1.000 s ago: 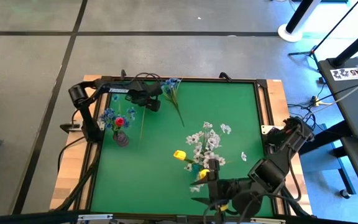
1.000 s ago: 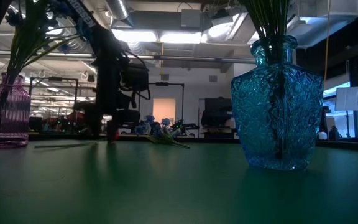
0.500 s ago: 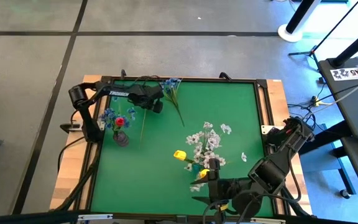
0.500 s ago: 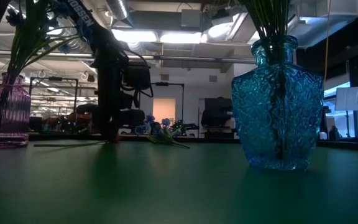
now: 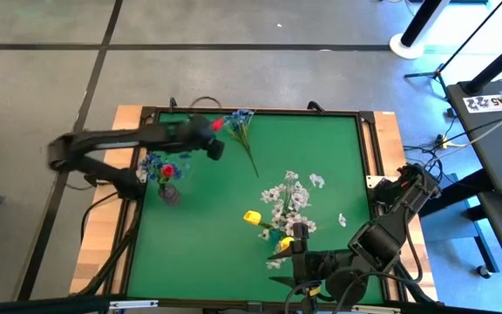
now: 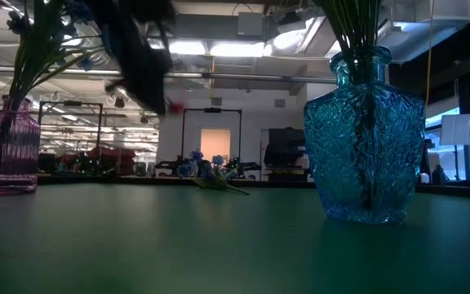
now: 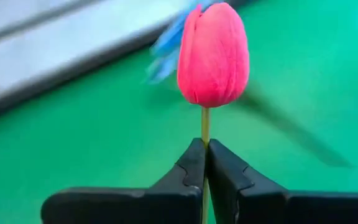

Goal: Sort flowers into vase by color
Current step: Put the red flower into the purple vase

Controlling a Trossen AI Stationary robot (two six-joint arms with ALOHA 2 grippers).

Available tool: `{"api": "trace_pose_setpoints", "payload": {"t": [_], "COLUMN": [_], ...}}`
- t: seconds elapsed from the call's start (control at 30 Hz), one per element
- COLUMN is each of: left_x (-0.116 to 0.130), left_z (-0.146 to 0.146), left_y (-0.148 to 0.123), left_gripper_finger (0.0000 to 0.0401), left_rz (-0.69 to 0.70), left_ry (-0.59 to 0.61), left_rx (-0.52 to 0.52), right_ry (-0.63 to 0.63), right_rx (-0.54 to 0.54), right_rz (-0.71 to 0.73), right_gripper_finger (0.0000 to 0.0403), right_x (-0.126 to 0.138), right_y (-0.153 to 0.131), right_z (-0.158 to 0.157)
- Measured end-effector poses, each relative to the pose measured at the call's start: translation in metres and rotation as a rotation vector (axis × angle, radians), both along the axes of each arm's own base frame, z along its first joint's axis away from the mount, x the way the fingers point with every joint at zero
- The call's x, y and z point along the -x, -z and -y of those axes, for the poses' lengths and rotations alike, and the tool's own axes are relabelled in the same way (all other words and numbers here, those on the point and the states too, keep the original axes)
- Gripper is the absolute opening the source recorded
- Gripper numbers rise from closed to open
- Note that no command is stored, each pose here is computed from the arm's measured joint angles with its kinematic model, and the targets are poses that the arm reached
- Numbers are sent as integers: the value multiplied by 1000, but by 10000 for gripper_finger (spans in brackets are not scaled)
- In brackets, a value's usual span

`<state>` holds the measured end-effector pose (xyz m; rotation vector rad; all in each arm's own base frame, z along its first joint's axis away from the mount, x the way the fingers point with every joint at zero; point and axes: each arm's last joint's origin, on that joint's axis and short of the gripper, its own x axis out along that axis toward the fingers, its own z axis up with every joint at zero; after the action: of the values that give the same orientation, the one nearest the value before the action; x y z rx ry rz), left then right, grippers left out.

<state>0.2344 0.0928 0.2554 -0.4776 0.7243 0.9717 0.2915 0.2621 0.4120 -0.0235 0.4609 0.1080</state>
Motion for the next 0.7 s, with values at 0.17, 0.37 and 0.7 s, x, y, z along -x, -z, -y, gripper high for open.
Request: {"api": "trace_pose_setpoints", "payload": {"t": [0.17,0.37,0.7], "left_x": [50,110,170], "left_z": [50,84,90], "left_y": [-71,-103,-82], "left_gripper_finger": [5,5,5], "left_rz": [283,645,842], "left_ry": [202,411,616], "left_rx": [-187,-364,-489], "right_ry": [0,27,37], "right_rx": [0,12,11], "right_rz": [0,13,23], "right_gripper_finger": [188,188,188], "right_x": [0,0,-1], "right_y": [0,0,-1], "right_z": [0,1,1]}}
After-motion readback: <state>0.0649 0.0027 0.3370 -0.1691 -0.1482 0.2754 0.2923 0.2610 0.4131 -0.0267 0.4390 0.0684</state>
